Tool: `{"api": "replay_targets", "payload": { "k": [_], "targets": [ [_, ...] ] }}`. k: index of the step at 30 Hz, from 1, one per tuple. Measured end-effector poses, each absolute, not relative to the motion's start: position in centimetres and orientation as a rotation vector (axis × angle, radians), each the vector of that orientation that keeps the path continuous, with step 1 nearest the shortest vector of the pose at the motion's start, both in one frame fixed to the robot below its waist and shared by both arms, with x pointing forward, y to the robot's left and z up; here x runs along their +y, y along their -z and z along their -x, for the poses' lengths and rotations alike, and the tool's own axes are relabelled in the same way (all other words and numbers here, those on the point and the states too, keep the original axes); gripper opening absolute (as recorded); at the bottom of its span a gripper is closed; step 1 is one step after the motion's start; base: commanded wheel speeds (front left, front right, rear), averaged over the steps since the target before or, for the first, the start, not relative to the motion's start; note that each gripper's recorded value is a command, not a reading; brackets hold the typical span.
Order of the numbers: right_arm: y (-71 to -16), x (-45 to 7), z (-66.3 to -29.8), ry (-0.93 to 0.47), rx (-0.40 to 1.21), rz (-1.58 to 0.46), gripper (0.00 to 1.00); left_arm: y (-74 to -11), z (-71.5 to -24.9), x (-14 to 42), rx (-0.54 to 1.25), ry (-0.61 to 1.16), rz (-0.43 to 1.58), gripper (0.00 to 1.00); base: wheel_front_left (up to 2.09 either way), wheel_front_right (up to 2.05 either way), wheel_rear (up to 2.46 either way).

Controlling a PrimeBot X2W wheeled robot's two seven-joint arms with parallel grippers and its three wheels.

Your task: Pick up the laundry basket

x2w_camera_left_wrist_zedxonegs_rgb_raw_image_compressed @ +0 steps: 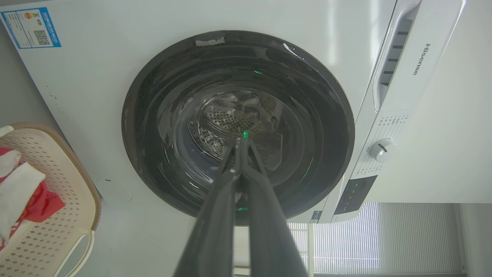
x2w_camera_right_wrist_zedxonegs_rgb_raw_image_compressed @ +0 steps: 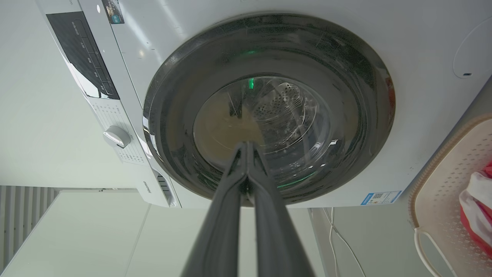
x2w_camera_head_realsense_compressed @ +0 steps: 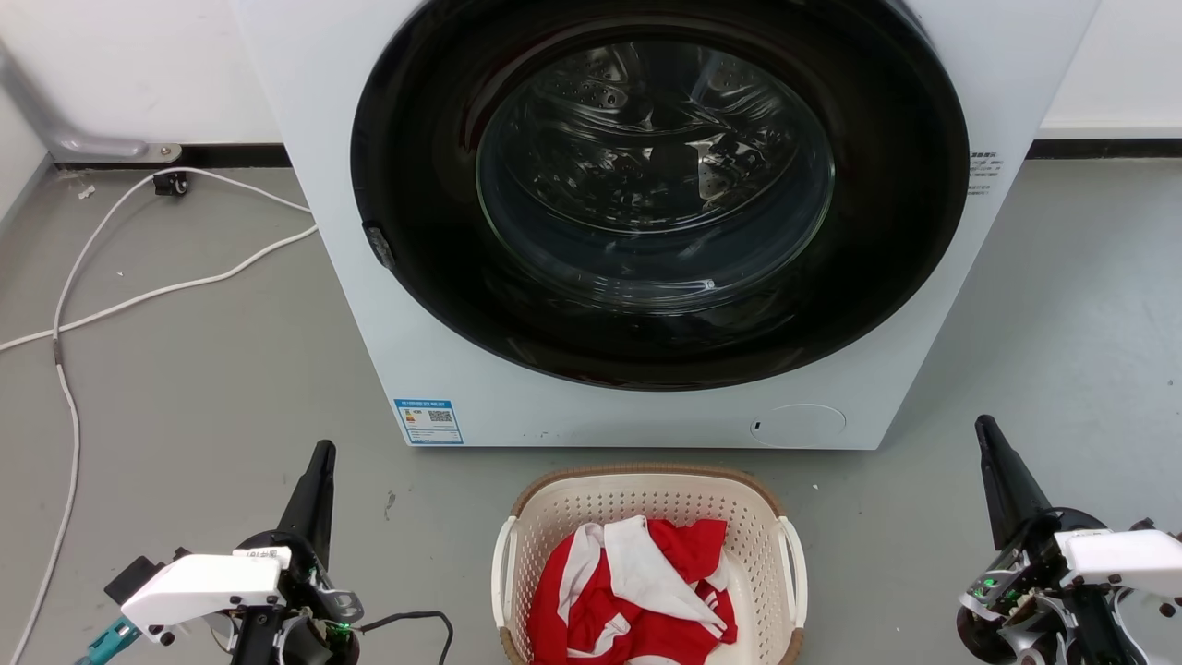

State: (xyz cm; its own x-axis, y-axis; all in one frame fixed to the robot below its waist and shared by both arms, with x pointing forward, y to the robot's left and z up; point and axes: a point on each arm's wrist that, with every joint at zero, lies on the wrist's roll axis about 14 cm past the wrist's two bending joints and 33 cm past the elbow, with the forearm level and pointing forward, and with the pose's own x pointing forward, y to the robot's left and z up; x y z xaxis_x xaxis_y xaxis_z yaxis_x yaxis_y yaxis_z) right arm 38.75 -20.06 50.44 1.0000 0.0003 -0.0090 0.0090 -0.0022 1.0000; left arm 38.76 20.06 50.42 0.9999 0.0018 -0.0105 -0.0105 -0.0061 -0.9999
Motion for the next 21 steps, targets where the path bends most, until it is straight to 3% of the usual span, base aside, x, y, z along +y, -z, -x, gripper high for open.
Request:
{"api": "replay_targets", "payload": {
  "k": [21],
  "targets": [
    [-50.44,-20.08,-38.75,0.008,0.006,-1.574,0.0,-50.42,-38.75,20.03,0.008,-0.008,1.577,0.0,0.0,0.0,0.0]
  ]
}}
